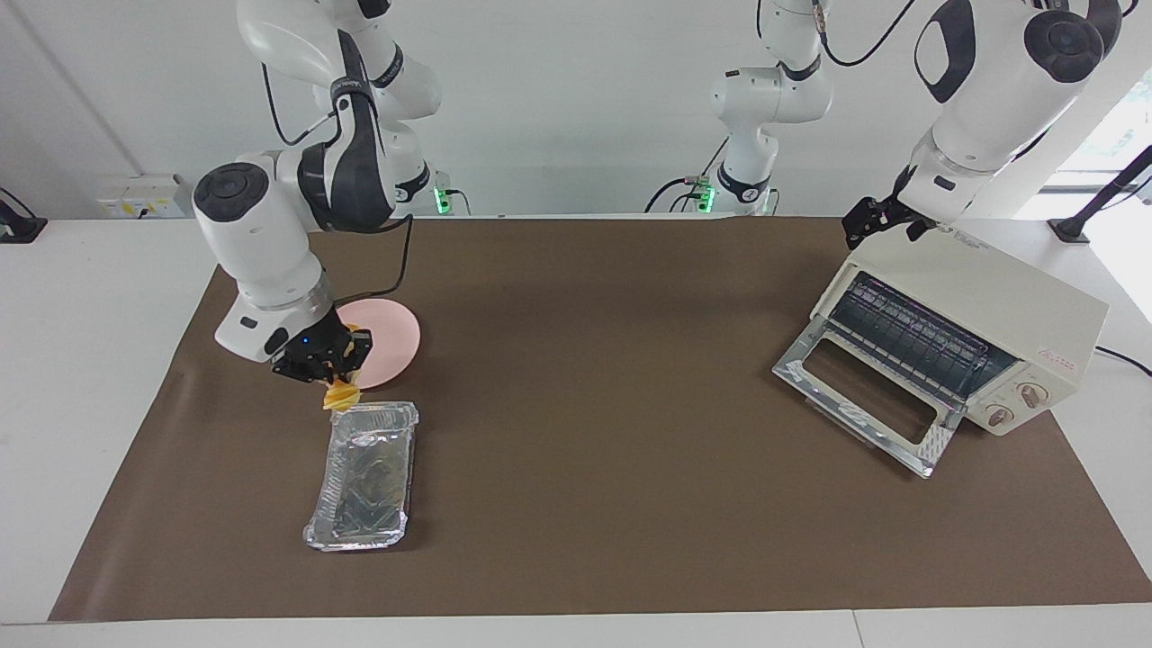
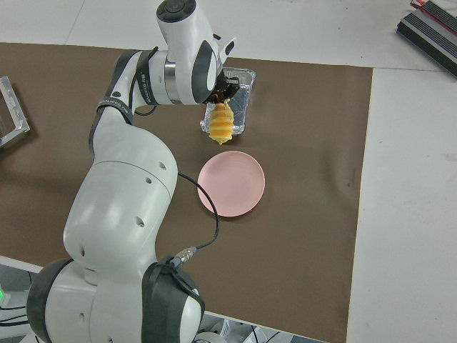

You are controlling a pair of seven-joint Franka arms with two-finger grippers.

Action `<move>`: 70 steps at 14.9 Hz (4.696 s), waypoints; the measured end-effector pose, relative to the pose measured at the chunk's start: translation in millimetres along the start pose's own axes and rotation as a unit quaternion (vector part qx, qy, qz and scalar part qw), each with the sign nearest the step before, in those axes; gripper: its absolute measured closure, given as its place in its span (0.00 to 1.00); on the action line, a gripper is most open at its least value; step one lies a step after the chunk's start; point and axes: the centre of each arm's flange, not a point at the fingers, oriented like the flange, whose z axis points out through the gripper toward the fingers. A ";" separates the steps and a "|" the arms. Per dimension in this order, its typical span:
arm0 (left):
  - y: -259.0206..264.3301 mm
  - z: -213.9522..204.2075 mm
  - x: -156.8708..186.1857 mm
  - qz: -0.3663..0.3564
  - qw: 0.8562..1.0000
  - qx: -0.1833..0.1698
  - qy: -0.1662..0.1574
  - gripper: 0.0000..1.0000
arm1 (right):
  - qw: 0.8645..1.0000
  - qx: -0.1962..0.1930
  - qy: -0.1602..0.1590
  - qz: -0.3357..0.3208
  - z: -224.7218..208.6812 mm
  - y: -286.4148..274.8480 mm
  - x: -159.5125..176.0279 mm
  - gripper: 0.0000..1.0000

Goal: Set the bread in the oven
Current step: 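Carry the bread roll with the right gripper over the foil tray, then lower the bread into the foil tray and open the right gripper, then grasp the rim of the foil tray with the right gripper, then slide the foil tray with the right gripper toward the toaster oven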

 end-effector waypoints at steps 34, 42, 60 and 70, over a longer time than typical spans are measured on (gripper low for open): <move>0.0 0.0 0.0 0.000 1.000 0.000 0.000 0.00 | 0.999 0.009 0.011 0.040 137.1 71.0 47.1 0.18; 0.0 0.0 0.0 0.000 1.000 0.000 0.000 0.00 | 0.999 0.010 0.010 0.038 131.0 67.0 40.3 0.98; 0.0 0.0 0.0 0.000 1.000 0.000 0.000 0.00 | 0.989 0.048 -0.037 0.137 -16.0 -266.9 69.8 0.98; 0.0 0.0 0.0 0.000 1.000 0.000 0.000 0.00 | 0.979 0.073 -0.019 0.191 96.5 -328.5 41.6 0.98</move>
